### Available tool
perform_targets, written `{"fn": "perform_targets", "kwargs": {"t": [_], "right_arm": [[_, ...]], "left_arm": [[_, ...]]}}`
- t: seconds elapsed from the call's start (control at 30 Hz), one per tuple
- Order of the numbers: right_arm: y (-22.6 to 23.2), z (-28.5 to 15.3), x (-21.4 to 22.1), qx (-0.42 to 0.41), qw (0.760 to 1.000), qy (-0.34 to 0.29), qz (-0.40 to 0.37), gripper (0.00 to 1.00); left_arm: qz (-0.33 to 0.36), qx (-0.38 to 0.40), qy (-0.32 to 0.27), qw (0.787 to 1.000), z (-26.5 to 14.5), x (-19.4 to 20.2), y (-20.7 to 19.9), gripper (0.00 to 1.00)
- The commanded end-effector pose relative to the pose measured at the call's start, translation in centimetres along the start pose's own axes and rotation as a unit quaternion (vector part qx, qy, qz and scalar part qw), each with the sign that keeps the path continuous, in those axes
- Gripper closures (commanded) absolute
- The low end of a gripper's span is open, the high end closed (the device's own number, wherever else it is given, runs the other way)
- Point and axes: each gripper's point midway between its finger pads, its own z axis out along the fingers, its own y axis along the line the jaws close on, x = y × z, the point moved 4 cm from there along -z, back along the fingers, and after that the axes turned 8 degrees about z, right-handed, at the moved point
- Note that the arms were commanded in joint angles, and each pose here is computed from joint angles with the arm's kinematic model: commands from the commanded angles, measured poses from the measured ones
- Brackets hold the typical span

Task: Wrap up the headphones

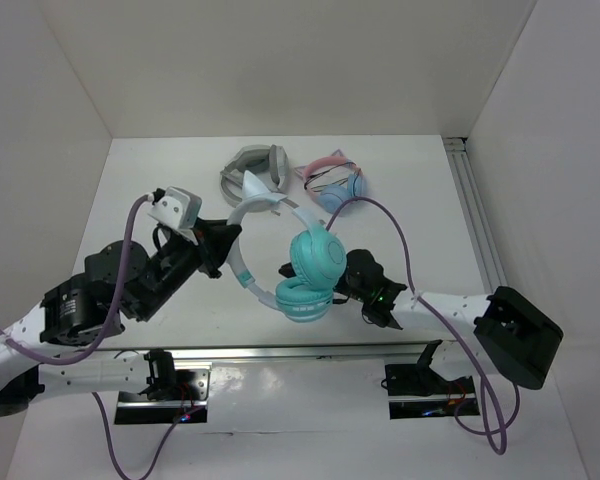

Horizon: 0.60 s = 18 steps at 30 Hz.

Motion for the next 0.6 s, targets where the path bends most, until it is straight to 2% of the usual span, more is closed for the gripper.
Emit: {"fn": "perform_targets", "kwargs": {"t": [0.0, 0.03, 0.07, 0.13, 0.23, 0.27, 0.3, 0.33, 0.37, 0.5, 0.57], "right_arm": [[-0.1, 0.0, -2.4, 0.005, 0.999, -0.052, -0.003, 0.92], [-0.4, -0.1, -2.9, 0.022, 0.998, -0.059, -0.002, 1.00], [-0.9, -0.4, -3.1, 0.045, 0.997, -0.063, 0.000, 1.00], [-3.1, -1.9, -4.1, 0.144, 0.986, -0.084, 0.009, 1.00], [-4.8, -4.7, -6.9, 0.246, 0.961, -0.127, 0.007, 1.00], [-4.9, -5.4, -7.7, 0.262, 0.956, -0.135, 0.007, 1.00], [-5.0, -6.8, -9.3, 0.286, 0.945, -0.160, 0.006, 1.00], [-5.0, -7.5, -10.0, 0.300, 0.941, -0.158, -0.003, 1.00], [-4.8, -8.1, -10.8, 0.305, 0.938, -0.167, -0.001, 1.00], [-3.8, -10.0, -14.1, 0.319, 0.930, -0.179, -0.028, 1.00], [-3.1, -10.7, -15.8, 0.322, 0.930, -0.176, -0.040, 1.00]], "left_arm": [[-0.075, -0.028, -0.064, 0.995, -0.2, -3.4, 0.7, 1.00], [-0.071, -0.042, -0.058, 0.995, -0.2, -3.1, 1.1, 1.00], [-0.065, -0.074, -0.051, 0.994, -0.3, -2.6, 2.0, 1.00], [-0.047, -0.117, -0.032, 0.992, -1.2, -2.4, 3.7, 1.00], [-0.047, -0.221, -0.017, 0.974, -2.7, -1.9, 6.9, 1.00], [-0.013, -0.256, 0.012, 0.966, -3.4, -0.3, 8.0, 1.00], [-0.019, -0.306, 0.009, 0.952, -4.1, -0.2, 9.2, 1.00], [0.010, -0.322, 0.029, 0.946, -4.7, 0.6, 9.9, 1.00], [-0.007, -0.323, 0.024, 0.946, -4.6, 0.6, 9.8, 1.00], [0.018, -0.317, 0.050, 0.947, -4.2, 2.4, 9.3, 1.00], [0.073, -0.304, 0.085, 0.946, -2.9, 4.0, 8.3, 1.00]]}}
